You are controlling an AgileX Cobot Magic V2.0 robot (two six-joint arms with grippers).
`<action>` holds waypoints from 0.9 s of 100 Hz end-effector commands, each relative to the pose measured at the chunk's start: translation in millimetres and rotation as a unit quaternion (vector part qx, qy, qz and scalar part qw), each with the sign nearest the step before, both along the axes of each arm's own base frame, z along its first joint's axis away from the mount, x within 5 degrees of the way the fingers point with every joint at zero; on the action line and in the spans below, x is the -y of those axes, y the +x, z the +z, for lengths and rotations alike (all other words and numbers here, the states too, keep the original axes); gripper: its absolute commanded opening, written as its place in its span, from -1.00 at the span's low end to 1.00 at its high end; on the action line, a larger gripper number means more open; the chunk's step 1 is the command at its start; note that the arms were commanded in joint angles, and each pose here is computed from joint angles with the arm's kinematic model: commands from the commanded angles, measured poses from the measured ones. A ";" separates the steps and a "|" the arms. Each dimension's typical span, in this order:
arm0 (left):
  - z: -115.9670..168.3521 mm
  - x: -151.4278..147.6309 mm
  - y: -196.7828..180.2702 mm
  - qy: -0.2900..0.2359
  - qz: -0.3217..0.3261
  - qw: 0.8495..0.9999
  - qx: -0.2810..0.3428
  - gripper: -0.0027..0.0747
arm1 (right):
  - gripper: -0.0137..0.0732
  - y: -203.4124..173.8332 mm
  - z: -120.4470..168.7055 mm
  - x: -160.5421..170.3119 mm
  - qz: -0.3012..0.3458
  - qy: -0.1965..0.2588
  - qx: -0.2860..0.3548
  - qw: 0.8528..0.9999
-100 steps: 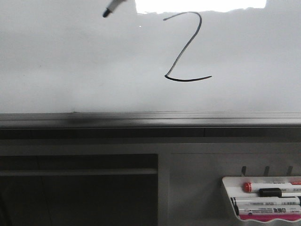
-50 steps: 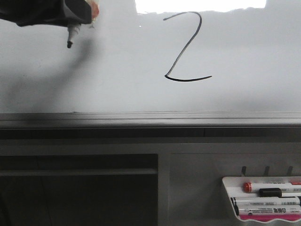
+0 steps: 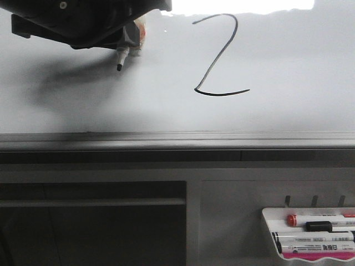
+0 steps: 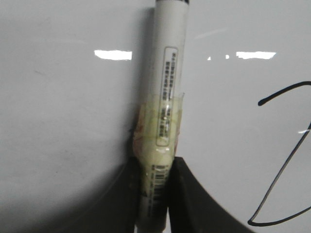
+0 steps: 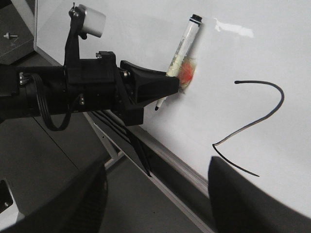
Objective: Write number 2 on whiteboard
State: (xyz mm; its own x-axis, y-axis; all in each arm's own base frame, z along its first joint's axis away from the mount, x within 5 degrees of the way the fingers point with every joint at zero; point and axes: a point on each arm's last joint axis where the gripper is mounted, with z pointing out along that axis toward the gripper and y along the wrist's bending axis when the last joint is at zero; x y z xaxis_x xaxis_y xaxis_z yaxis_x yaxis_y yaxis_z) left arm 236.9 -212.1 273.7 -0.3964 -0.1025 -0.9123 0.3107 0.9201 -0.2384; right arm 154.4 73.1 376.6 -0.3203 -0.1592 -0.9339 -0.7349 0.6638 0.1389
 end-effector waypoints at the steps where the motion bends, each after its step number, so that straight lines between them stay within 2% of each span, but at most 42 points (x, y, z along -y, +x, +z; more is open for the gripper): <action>1: 17.9 -0.2 2.5 -0.005 0.003 0.999 0.041 -0.97 | 0.24 -1.8 15.2 0.1 -0.007 0.028 0.023 0.999; 12: 17.7 0.2 2.4 -0.005 0.001 0.999 0.040 -0.74 | 0.24 -1.8 15.1 0.1 -0.007 0.027 0.023 0.999; 28: 20.5 0.2 0.2 -0.009 -0.008 0.999 0.038 -0.04 | 0.24 -1.6 14.5 0.6 -0.008 0.023 0.024 0.999; 37: 28.4 -3.0 -3.0 -0.012 -0.011 0.999 0.049 0.16 | 0.24 -1.2 14.6 0.9 -0.010 0.022 0.025 0.999; 56: 52.2 -16.5 -22.7 0.021 -0.061 0.994 0.093 0.16 | 0.24 -0.7 19.4 4.6 -0.041 0.028 0.047 0.998; 66: 60.3 -29.6 -38.4 0.050 -0.088 0.987 0.123 0.16 | 0.10 -2.3 24.9 8.5 -0.074 0.043 0.061 0.995; 72: 63.8 -41.0 -48.6 0.063 -0.093 0.983 0.142 0.14 | -0.09 -3.9 28.2 10.8 -0.091 0.051 0.070 0.992; 80: 65.0 -54.6 -60.6 0.075 -0.096 0.980 0.160 -0.02 | -0.42 -8.3 32.4 13.2 -0.106 0.056 0.087 0.989; 88: 67.7 -71.0 -75.7 0.077 -0.098 0.976 0.181 -0.40 | -0.83 -15.0 33.8 15.7 -0.119 0.060 0.103 0.986; 90: 68.2 -74.7 -79.6 0.075 -0.100 0.975 0.185 -0.53 | -0.85 -16.6 33.3 16.7 -0.125 0.061 0.107 0.984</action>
